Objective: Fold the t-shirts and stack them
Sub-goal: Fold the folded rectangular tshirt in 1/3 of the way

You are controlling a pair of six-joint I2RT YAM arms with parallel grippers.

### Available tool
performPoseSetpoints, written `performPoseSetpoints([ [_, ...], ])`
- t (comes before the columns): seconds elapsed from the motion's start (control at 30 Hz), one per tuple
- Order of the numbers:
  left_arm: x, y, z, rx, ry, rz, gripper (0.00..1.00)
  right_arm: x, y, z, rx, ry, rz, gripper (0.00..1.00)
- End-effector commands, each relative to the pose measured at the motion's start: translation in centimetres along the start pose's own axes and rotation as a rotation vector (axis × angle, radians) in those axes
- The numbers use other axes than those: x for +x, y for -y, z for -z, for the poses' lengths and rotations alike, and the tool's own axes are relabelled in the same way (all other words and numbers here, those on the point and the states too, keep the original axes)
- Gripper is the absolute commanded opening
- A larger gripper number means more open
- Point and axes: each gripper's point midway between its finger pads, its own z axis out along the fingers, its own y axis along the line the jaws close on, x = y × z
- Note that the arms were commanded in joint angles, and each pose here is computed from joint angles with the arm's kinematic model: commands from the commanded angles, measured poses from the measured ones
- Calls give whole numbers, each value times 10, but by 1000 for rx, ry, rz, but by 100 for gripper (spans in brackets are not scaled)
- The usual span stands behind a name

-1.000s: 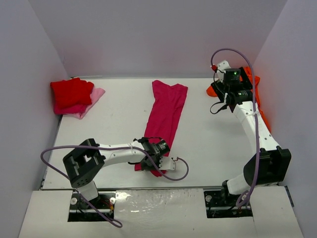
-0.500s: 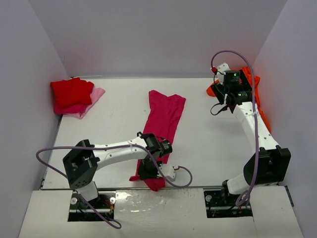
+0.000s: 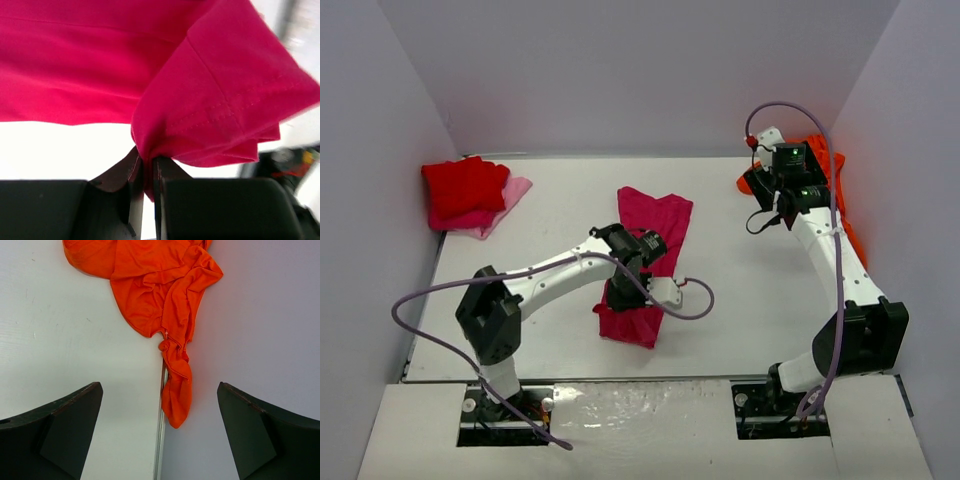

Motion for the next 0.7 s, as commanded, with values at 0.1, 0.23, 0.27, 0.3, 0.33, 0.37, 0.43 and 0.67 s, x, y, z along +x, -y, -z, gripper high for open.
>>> performPoseSetpoints([
  [0.1, -25, -80, 6, -147, 31, -43, 0, -16, -2, 19, -56, 98, -90, 95],
  [0.23, -32, -103, -1, -152, 40, -30, 0, -11, -24, 13, -140, 87, -100, 93],
  [0.27, -32, -107, -4, -152, 37, -26, 0, -9, -28, 11, -151, 79, -99, 92],
  [0.3, -32, -112, -7, -155, 39, -21, 0, -7, -32, 8, -160, 70, -95, 92],
  [0.33, -33, -116, -10, -160, 43, -14, 0, -4, -36, 6, -168, 60, -91, 92],
  [0.37, -33, -119, -12, -163, 47, -11, 0, -2, -38, 4, -174, 54, -88, 92],
  [0.43, -33, -126, -12, -170, 48, -3, 0, 1, -42, 1, -183, 45, -81, 91],
  [0.67, -25, -131, -3, -169, 29, 1, 0, 2, -47, -5, -198, 34, -69, 91],
])
